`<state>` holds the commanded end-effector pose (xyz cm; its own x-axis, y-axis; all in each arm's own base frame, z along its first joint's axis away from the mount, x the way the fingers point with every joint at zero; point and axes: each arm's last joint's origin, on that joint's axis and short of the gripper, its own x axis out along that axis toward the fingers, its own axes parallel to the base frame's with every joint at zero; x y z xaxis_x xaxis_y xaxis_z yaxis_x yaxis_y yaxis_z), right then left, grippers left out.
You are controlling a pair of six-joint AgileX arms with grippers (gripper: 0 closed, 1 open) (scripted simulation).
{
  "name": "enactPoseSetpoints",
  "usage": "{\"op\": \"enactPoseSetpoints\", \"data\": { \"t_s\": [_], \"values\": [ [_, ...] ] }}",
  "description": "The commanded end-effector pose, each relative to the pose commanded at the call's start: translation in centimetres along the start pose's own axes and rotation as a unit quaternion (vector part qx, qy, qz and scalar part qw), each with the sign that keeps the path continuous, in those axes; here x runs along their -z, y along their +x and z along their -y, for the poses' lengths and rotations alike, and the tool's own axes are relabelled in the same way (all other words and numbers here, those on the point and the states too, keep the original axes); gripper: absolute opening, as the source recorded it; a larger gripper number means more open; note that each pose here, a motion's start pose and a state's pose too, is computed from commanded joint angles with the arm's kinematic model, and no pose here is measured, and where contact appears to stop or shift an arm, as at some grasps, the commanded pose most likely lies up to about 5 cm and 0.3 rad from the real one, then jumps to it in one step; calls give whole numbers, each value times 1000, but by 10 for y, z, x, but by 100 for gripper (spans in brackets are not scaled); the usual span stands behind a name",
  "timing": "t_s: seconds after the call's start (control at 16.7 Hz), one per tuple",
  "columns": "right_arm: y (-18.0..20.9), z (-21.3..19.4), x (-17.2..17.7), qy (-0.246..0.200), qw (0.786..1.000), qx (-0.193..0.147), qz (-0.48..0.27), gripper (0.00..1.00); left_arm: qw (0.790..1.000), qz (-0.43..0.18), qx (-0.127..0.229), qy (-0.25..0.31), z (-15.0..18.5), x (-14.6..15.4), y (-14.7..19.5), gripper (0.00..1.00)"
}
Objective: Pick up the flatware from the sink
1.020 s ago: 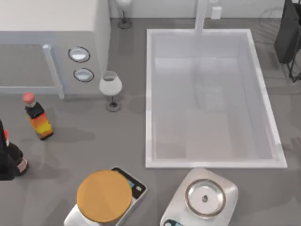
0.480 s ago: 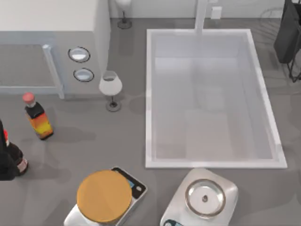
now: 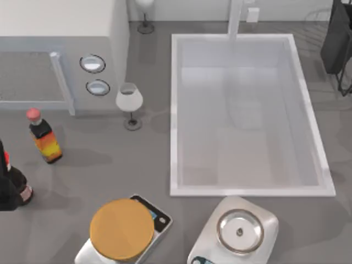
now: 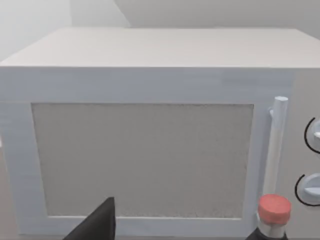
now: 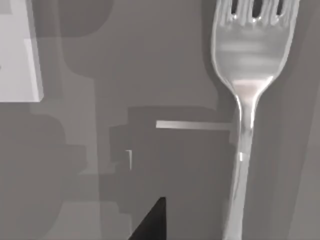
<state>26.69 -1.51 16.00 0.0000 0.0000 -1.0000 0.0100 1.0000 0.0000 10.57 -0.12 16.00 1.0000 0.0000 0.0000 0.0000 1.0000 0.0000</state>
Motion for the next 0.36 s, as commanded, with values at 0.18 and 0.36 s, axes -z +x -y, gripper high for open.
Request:
{"op": "enactPoseSetpoints", "data": {
  "t_s": [0.18,0.36],
  "values": [
    [0,0,0,0,1000,0,0,100,1000,0,0,0,0,0,0,100],
    [0,0,0,0,1000,0,0,100,1000,0,0,0,0,0,0,100]
  ]
}}
